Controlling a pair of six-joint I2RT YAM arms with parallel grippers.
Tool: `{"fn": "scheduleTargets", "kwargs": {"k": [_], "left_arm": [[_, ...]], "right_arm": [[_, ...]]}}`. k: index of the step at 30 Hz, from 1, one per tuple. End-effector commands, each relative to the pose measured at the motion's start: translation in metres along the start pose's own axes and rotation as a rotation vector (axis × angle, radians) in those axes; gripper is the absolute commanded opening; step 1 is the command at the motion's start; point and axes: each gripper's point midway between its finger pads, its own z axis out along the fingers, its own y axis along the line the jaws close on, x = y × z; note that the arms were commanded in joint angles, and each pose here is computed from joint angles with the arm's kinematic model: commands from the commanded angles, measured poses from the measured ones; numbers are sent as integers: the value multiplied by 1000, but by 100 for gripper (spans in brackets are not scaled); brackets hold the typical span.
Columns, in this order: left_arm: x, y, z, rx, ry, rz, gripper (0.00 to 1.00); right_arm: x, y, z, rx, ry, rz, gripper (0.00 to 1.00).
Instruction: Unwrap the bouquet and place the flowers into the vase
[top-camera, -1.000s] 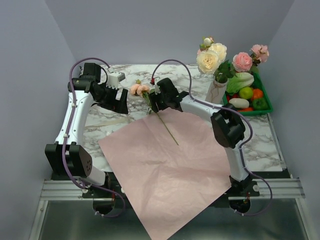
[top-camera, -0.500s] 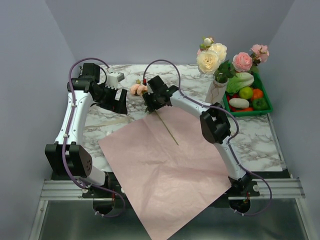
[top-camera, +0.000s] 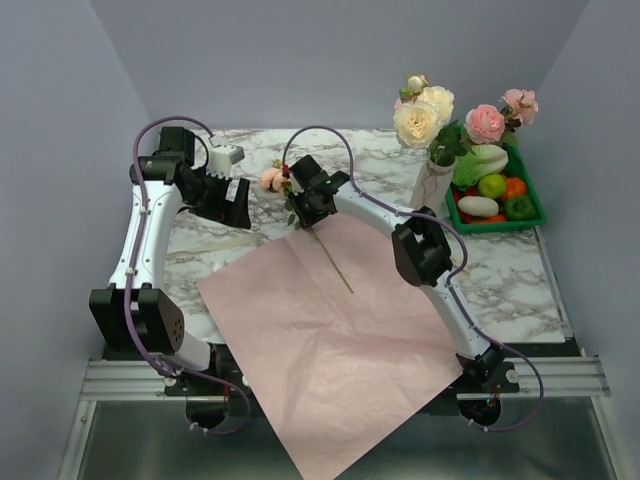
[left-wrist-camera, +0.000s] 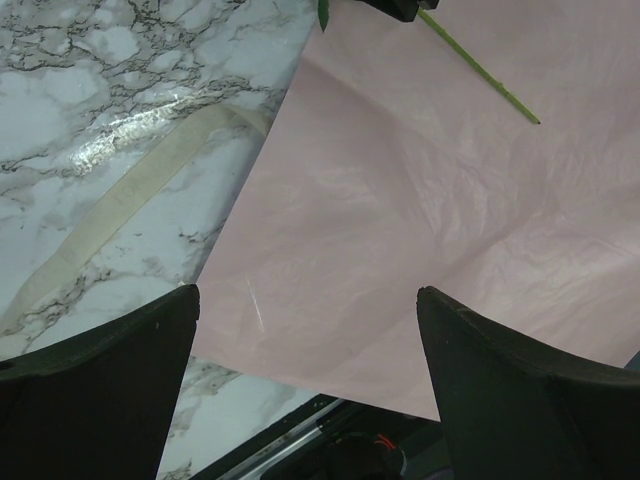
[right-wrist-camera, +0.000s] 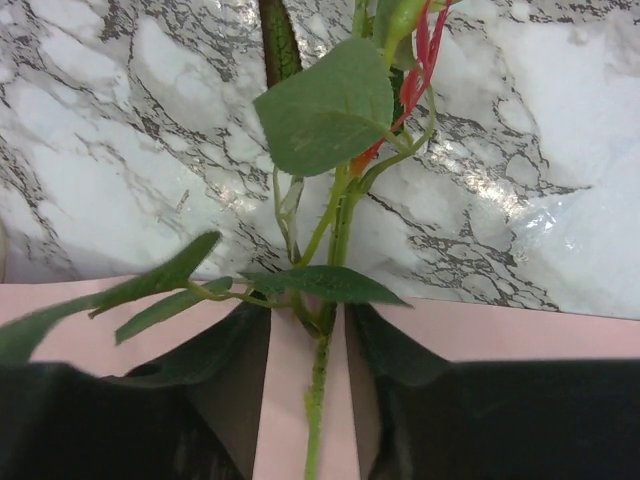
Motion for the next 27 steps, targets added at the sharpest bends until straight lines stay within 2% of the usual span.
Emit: {"fn": "scheduleTargets", "kwargs": {"k": [1, 4, 7, 9, 11, 12, 14, 15, 18, 19, 20, 21, 22, 25, 26, 27], "left_arm": [[-3, -1, -12, -22, -24, 20, 99], [-4, -3, -16, -28, -33, 24, 99], [-6, -5, -21, -31, -45, 25, 99], [-8, -6, -25, -38, -58, 27, 99], [-13, -7, -31, -51, -91, 18, 99], [-15, -5, -35, -58, -108, 10, 99], [-23, -5, -45, -68, -148, 8, 99], [-25, -4, -48, -75, -159, 3, 99], [-37, 3, -69, -83, -214, -7, 99], [-48, 4, -84, -90, -258, 12, 99], [-48, 15, -96, -107, -278, -15, 99], [-55, 15, -106, -86, -320, -14, 99], [-64, 17, -121, -99, -365, -3, 99], [-71, 35, -140, -111, -408, -50, 99], [-70, 39, -138, -105, -403, -69, 99], [-70, 39, -138, -99, -404, -75, 99]], "right_arm": [[7, 5, 6, -3, 30, 11, 19], [0, 9, 0, -12, 4, 14, 1], [-23, 20, -28, -28, -77, -3, 1], [-50, 34, -64, -45, -180, -38, 1], [-53, 49, -82, -53, -217, -89, 1], [-76, 56, -120, -55, -317, -120, 1], [-70, 65, -142, -41, -356, -155, 1], [-89, 68, -182, -41, -466, -160, 1], [-77, 76, -215, -50, -539, -190, 1], [-83, 79, -258, -62, -624, -194, 1], [-68, 84, -259, -62, -617, -241, 1], [-71, 89, -279, -72, -683, -283, 1], [-71, 92, -319, -85, -770, -303, 1], [-55, 102, -358, -126, -878, -354, 1], [-52, 99, -400, -139, -970, -357, 1], [-52, 101, -422, -147, -1042, -369, 1]]}}
